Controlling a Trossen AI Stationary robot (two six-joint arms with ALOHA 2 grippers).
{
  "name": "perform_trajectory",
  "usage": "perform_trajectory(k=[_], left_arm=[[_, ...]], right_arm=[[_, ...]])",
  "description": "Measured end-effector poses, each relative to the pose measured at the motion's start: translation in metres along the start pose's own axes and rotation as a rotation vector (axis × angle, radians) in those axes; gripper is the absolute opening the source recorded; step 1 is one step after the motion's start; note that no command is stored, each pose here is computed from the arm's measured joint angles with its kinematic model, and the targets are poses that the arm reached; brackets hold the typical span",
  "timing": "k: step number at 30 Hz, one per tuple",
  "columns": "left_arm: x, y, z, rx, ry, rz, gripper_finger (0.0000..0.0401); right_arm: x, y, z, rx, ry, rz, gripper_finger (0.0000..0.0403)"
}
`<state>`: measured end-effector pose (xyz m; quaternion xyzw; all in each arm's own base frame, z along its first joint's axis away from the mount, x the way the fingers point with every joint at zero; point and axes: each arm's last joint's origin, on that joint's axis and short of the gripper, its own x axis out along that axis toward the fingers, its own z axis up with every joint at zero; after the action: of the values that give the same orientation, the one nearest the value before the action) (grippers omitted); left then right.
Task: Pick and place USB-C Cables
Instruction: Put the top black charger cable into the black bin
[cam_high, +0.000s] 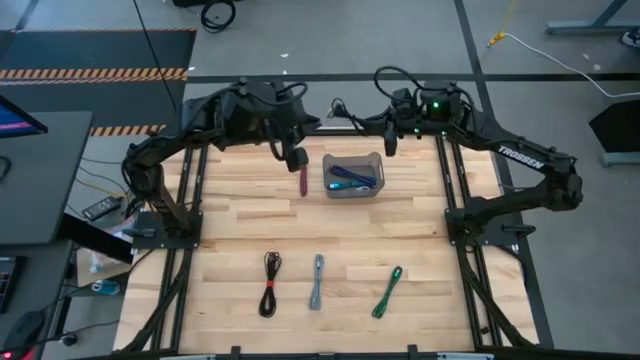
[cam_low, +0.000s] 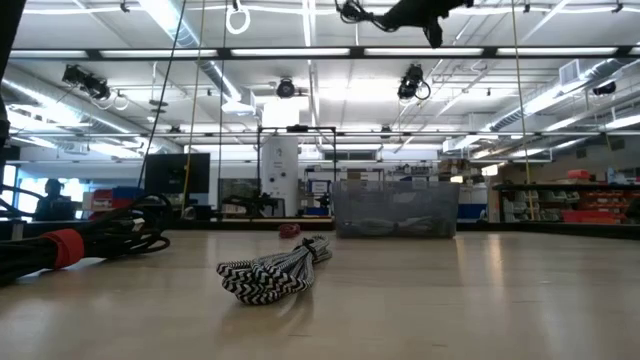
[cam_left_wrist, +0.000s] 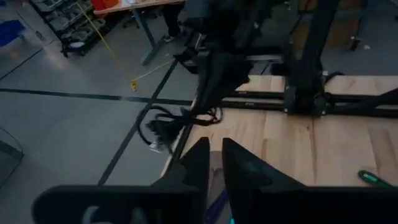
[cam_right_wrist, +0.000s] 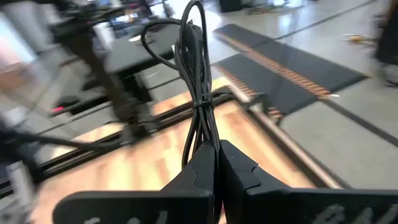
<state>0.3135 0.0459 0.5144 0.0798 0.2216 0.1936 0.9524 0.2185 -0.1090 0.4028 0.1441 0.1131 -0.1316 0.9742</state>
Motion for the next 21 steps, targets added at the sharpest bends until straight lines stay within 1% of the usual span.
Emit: perform_trajectory(k=[3, 7, 9, 10, 13, 15, 19, 21], left_arm=[[0.003, -0.001, -0.001, 0.031, 0.013, 0.003, 0.0084], [0.003, 0.000, -0.001, 0.020, 0.012, 0.012, 0.0135], [0.001, 0.000, -0.007, 0.037, 0.072, 0.010, 0.0156], [0.001, 0.000, -0.011, 0.041, 0.111, 0.027, 0.0163], [-0.004, 0.003, -0.023, 0.044, 0.242, 0.123, 0.0172], [-0.008, 0.005, -0.030, 0.040, 0.307, 0.161, 0.0171], [-0.014, 0.006, -0.037, -0.001, 0.372, 0.169, 0.0164], [-0.014, 0.005, -0.039, -0.006, 0.390, 0.167, 0.0160]], right_arm=[[-0.003, 0.001, 0.000, 0.001, 0.011, 0.008, 0.0009], [-0.004, 0.003, 0.000, -0.004, 0.011, 0.027, 0.0009], [-0.005, 0.002, -0.002, 0.001, 0.030, 0.024, 0.0009], [-0.006, 0.001, -0.004, 0.005, 0.059, 0.025, 0.0009], [-0.008, -0.004, -0.017, 0.019, 0.188, 0.006, 0.0009], [-0.010, -0.007, -0.026, 0.034, 0.288, -0.018, 0.0009], [-0.010, -0.013, -0.046, 0.059, 0.492, -0.049, 0.0009], [-0.008, -0.015, -0.051, 0.055, 0.556, -0.049, 0.0009]])
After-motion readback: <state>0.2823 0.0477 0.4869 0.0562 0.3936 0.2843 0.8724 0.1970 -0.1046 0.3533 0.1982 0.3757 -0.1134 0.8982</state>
